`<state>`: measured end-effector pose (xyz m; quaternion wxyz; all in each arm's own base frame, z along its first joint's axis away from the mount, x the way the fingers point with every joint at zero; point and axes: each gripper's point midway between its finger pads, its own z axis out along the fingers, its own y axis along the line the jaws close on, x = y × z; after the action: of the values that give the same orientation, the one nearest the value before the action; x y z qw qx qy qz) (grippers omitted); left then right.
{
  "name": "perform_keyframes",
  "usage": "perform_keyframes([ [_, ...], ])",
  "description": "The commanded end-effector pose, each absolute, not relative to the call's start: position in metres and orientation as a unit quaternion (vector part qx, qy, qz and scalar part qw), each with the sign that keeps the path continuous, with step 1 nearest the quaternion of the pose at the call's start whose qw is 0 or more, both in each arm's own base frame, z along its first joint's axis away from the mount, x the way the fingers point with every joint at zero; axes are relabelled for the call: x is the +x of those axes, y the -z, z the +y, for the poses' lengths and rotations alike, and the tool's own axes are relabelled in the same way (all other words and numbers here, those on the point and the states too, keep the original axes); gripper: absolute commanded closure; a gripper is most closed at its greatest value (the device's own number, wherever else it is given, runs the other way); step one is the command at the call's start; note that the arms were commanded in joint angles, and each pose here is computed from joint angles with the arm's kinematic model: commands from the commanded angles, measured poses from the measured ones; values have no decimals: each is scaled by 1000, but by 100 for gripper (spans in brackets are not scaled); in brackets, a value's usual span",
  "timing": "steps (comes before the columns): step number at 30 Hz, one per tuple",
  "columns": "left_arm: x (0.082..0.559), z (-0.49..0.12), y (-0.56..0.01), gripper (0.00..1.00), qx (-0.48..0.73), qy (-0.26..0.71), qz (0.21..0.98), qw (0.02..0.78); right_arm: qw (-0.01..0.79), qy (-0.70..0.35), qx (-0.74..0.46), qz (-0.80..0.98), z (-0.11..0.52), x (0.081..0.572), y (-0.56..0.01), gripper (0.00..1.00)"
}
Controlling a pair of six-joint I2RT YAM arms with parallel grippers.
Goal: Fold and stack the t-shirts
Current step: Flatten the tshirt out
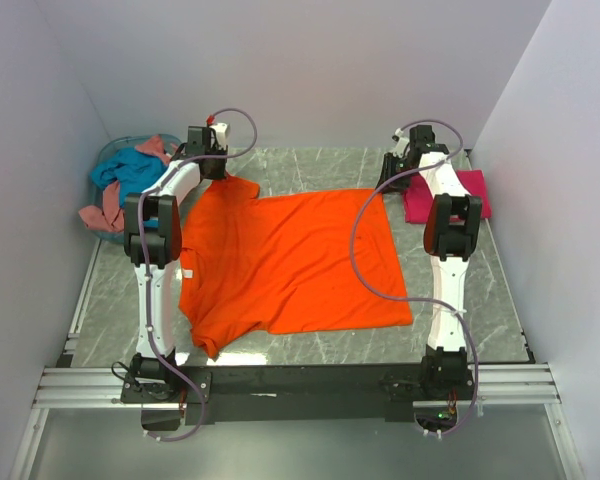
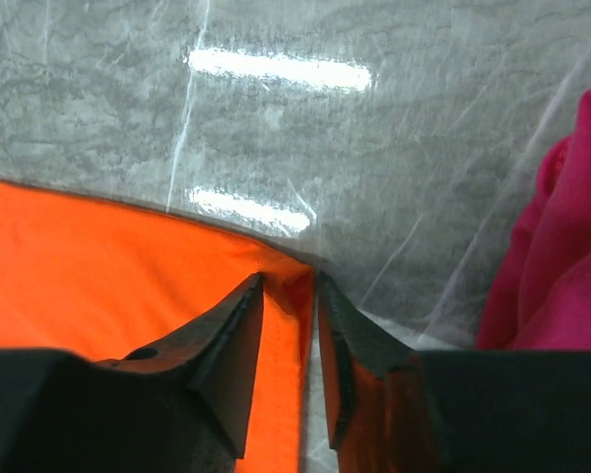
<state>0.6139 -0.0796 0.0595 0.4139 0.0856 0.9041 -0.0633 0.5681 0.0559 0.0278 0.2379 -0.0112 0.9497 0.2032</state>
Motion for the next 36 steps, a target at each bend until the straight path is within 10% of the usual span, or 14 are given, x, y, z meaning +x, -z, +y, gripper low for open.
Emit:
perform_keyframes([
  [1, 622, -83, -112, 100, 88, 77, 879, 463, 234, -215, -21, 948, 64, 570, -28, 65],
  [21, 619, -84, -162, 100, 66, 117, 850, 509, 245, -238, -48, 939, 72, 574, -39, 100],
  [36, 526, -88, -351, 100, 77, 158, 735, 655, 480, -182, -170, 841, 84, 451, -303, 100],
])
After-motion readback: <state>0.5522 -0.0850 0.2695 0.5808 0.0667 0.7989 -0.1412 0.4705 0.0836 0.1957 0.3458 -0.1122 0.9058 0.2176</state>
